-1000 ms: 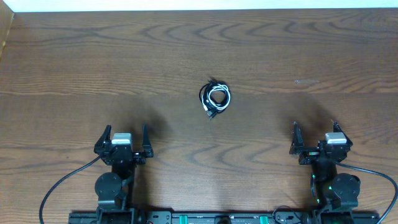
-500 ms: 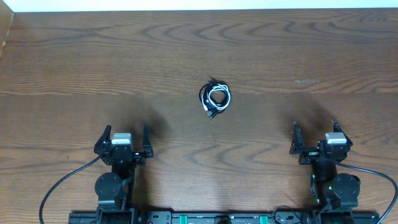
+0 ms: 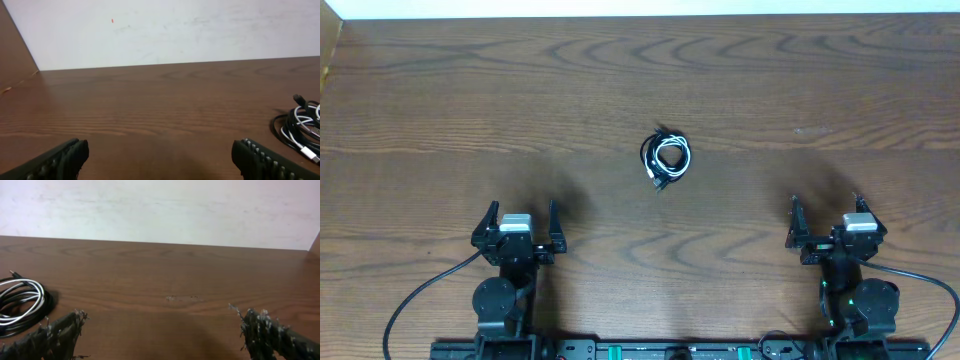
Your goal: Untangle cables
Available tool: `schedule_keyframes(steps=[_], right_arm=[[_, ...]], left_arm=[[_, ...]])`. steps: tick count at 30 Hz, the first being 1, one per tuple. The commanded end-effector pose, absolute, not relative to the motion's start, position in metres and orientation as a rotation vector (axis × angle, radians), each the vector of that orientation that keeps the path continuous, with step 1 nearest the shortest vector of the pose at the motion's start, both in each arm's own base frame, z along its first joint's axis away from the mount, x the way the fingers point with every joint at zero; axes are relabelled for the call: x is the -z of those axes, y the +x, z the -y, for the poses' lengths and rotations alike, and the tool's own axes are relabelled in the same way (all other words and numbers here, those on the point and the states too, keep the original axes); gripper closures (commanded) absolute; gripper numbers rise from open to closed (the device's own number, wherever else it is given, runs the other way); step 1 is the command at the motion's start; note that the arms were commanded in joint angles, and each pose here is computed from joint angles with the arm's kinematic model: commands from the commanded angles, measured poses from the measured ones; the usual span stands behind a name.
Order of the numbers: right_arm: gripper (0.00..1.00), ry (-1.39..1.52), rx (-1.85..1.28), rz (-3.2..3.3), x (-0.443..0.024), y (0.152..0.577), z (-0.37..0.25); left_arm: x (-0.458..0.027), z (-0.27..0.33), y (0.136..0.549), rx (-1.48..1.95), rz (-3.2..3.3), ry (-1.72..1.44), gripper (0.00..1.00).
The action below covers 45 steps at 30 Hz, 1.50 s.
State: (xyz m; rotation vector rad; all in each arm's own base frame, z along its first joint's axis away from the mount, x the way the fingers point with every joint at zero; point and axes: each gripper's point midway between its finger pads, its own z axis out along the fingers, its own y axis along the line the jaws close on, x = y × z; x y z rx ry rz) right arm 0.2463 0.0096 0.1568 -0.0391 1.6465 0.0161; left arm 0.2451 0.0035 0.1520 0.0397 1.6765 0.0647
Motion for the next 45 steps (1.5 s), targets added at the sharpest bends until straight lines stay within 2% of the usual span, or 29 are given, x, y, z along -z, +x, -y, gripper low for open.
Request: schedule_keyframes(steps=[1,17,19,22,27,30,39,45], right_arm=[[0.01,-0.062,-0.021,-1.646,-0.156,0.246,-0.013],[0.01,-0.062,-0.020,-1.646,-0.156,0.246,-0.013],[0.01,-0.063,-0.076,-1.621,-0.163,0.246,-0.020],[0.01,-0.086,-0.364,-1.533,-0.187,0.240,-0.053],[0.01,-0.117,-0.737,-1.514,-0.199,0.222,-0.092],[0.01,-0.081,-0.754,-1.462,-0.213,0.222,-0.088],[0.01,-0.121,-0.688,-1.199,-0.297,0.201,-0.078],[0.01,-0.110,-0.542,-1.330,-0.326,0.196,-0.067]], left_arm=[[-0.136,-0.008,0.244,-0.093,-1.729,0.027,0.03],[-0.140,-0.005,0.244,-0.076,-1.713,0.033,0.03],[-0.140,0.014,0.244,0.075,-1.711,0.050,0.03],[-0.148,0.053,0.237,0.341,-1.681,0.148,0.03],[-0.179,0.096,0.217,0.572,-1.543,0.361,0.03],[-0.211,0.096,0.214,0.619,-1.460,0.319,0.03],[-0.315,0.096,0.193,0.581,-1.315,0.354,0.03],[-0.344,0.096,0.219,0.583,-1.581,0.346,0.03]])
